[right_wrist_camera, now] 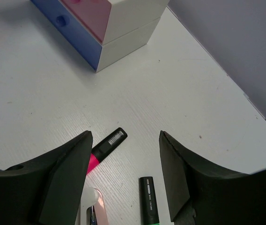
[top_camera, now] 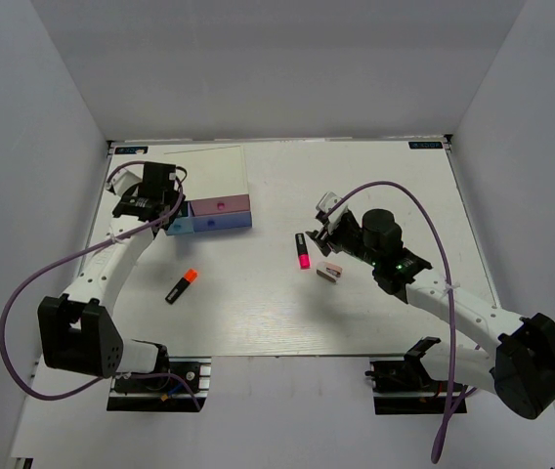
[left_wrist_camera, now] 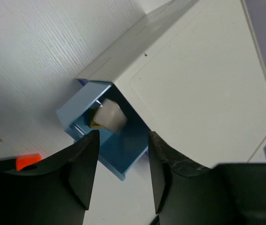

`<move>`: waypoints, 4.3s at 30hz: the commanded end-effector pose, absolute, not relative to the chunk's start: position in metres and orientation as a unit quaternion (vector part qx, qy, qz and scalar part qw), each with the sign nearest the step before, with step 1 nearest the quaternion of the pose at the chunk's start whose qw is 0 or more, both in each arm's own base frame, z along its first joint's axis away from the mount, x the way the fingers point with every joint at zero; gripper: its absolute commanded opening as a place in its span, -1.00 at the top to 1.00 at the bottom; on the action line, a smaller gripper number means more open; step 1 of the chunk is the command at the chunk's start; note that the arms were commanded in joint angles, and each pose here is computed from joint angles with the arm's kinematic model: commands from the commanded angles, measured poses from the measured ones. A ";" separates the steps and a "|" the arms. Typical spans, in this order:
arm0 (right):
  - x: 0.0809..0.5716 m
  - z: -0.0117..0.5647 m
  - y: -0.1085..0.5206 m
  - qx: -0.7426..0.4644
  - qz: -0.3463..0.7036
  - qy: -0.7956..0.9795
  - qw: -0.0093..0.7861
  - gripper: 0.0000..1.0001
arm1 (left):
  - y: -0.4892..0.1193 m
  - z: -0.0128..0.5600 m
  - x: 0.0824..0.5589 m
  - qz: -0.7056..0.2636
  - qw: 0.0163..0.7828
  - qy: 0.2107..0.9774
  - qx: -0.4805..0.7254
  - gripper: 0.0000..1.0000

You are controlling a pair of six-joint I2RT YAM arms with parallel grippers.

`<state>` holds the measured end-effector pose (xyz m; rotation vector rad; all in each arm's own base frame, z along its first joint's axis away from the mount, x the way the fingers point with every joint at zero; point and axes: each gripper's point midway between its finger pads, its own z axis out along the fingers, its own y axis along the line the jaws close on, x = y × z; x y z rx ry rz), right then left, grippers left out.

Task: Sort the stationery into containers
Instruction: Place the stationery into the container, then close the drawer, then open the drawer

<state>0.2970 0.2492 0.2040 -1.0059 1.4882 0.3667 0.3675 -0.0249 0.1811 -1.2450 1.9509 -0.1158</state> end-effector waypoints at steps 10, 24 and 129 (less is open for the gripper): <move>0.299 0.210 0.252 -0.435 0.165 0.632 0.620 -0.30 | -0.030 0.208 0.372 -0.088 0.442 0.764 -0.462 -0.17; 0.297 0.209 0.259 -0.446 0.178 0.628 0.613 0.01 | -0.066 0.160 0.300 -0.179 0.422 0.833 -0.310 0.96; 0.305 0.189 0.248 -0.453 0.150 0.646 0.596 -0.12 | -0.136 0.151 0.404 -0.325 0.471 0.815 -0.096 -0.06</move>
